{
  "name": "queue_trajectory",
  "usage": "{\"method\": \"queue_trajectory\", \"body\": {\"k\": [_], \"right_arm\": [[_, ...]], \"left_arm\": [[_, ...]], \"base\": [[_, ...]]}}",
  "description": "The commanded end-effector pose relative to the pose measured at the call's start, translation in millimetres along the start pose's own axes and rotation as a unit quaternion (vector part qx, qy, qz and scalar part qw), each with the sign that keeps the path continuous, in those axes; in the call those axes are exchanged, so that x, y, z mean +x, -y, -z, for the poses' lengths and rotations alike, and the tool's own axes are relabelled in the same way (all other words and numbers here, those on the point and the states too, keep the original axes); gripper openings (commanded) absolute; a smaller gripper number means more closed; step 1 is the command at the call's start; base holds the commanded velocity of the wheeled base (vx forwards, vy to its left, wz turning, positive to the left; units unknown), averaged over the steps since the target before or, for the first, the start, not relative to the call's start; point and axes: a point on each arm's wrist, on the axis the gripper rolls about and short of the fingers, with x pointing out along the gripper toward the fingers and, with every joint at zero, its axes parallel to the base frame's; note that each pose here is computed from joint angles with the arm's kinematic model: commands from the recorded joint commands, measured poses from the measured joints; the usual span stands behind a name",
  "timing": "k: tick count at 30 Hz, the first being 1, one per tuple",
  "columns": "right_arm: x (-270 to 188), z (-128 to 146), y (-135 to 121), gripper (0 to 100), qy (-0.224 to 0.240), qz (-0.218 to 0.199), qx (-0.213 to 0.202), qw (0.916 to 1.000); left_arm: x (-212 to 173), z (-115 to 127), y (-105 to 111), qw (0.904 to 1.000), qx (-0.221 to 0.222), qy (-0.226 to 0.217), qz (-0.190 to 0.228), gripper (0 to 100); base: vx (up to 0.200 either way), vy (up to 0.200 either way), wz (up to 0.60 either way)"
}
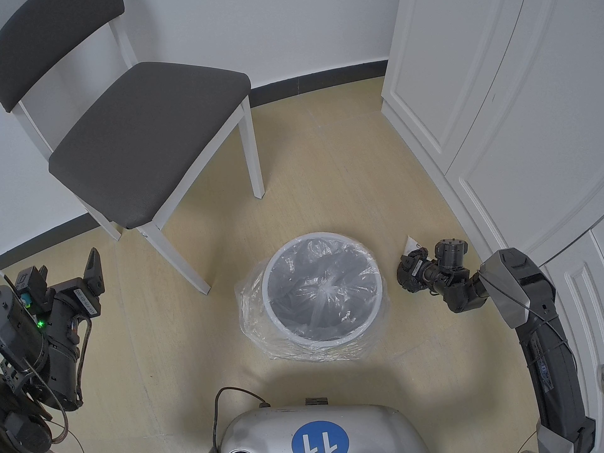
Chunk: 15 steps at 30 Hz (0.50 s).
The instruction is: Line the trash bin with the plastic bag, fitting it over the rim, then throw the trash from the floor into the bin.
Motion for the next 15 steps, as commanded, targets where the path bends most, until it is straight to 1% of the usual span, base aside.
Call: {"method": "queue_trajectory", "body": {"k": [1,6,7,15], "right_arm": [[2.3,6.6,3.9,100,-0.006,0.003,-0.001,1.0000],[2.4,6.6,6.4,100,-0.025,0.010,0.000,0.9996],[2.5,6.4,6.3,0,-0.025,0.010,0.000,0.9996],[1.5,5.9,7.9,0,-0.036,0.017,-0.001,0.9992]], "left_arm": [[-2.9,2.6,-2.0,1.0000,0.005,-0.005,0.001,100],[-3.0,2.1,-2.6,1.0000,0.003,-0.004,-0.003,100],[-3.1,1.8,-2.8,1.0000,0.003,-0.003,-0.006,100],[-5.5,-2.5,-6.1,0.9999,-0.004,0.005,-0.011,100]], "base": [[0.000,0.000,0.00],[0.000,0.000,0.00],[0.000,0.000,0.00],[0.000,0.000,0.00]]}}
